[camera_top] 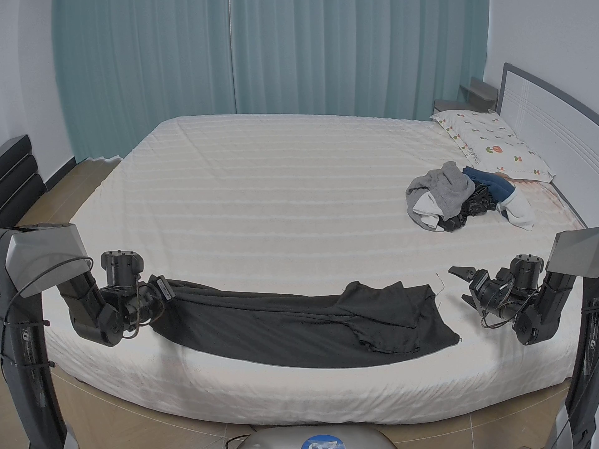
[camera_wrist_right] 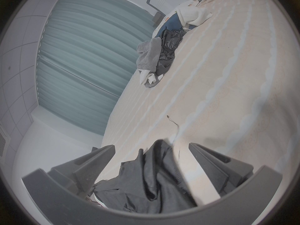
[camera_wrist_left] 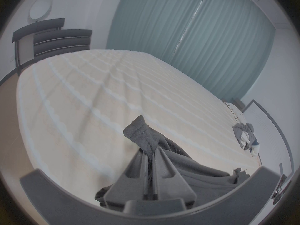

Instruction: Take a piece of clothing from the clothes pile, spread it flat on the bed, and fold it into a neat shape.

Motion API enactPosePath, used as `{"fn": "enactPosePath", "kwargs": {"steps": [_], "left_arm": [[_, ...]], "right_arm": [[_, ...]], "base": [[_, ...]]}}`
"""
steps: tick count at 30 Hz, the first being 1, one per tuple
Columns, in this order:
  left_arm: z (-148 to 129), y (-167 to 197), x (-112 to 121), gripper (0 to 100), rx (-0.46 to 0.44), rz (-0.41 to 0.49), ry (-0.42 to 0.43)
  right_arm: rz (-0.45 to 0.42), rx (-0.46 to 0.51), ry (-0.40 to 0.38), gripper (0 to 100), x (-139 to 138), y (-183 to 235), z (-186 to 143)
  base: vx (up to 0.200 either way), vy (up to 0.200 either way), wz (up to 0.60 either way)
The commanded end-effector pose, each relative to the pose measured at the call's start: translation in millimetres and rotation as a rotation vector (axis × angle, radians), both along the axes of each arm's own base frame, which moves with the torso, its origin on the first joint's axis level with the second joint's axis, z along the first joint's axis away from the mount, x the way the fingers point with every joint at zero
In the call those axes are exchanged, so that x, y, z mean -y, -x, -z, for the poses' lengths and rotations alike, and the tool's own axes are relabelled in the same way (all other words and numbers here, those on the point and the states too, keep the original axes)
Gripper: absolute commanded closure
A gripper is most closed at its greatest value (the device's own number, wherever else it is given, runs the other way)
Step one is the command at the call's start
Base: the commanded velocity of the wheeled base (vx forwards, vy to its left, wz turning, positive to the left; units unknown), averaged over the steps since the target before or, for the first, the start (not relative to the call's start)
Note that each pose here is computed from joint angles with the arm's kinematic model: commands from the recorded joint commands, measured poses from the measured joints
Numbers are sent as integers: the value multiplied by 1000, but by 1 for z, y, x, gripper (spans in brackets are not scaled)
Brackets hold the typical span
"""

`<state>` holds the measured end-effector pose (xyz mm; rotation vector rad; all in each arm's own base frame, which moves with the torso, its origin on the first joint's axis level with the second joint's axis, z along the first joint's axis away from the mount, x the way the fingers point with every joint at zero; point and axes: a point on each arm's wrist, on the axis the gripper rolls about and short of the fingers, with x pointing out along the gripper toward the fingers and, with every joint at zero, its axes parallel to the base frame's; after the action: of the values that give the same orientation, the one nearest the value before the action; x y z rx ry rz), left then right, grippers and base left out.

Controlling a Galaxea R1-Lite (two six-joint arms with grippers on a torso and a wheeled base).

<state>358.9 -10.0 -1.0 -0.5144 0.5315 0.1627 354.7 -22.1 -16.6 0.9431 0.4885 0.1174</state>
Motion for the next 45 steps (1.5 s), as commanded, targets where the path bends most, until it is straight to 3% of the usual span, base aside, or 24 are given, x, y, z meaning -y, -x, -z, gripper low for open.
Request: {"fn": "enactPosePath", "kwargs": {"steps": [1,7,17,23,30,35,45], "left_arm": [[-19,-1,-16,100,37,-37,-1],[-27,-1,-24,100,31,-56,0],[-15,-2,-2,100,1,-1,11],[-12,-2,0,100,-7,4,14],[-19,-10,5,100,32,-29,94],[-27,-13,21,100,60,-20,142],[-56,-7,52,100,109,55,144]], "right_arm": [[1,2,-1,0,0,0,-1],[-1,2,-1,0,0,0,-1],[-4,-1,0,0,-1,0,1],[-5,-1,-1,0,-2,0,1],[-7,-3,-2,0,-2,0,1],[-7,-4,0,0,-2,1,1],[-10,-8,-1,0,-4,1,2]], "base": [[0,0,0],[0,0,0],[0,0,0],[-200,0,0],[0,0,0],[0,0,0],[0,-200,0]]}}
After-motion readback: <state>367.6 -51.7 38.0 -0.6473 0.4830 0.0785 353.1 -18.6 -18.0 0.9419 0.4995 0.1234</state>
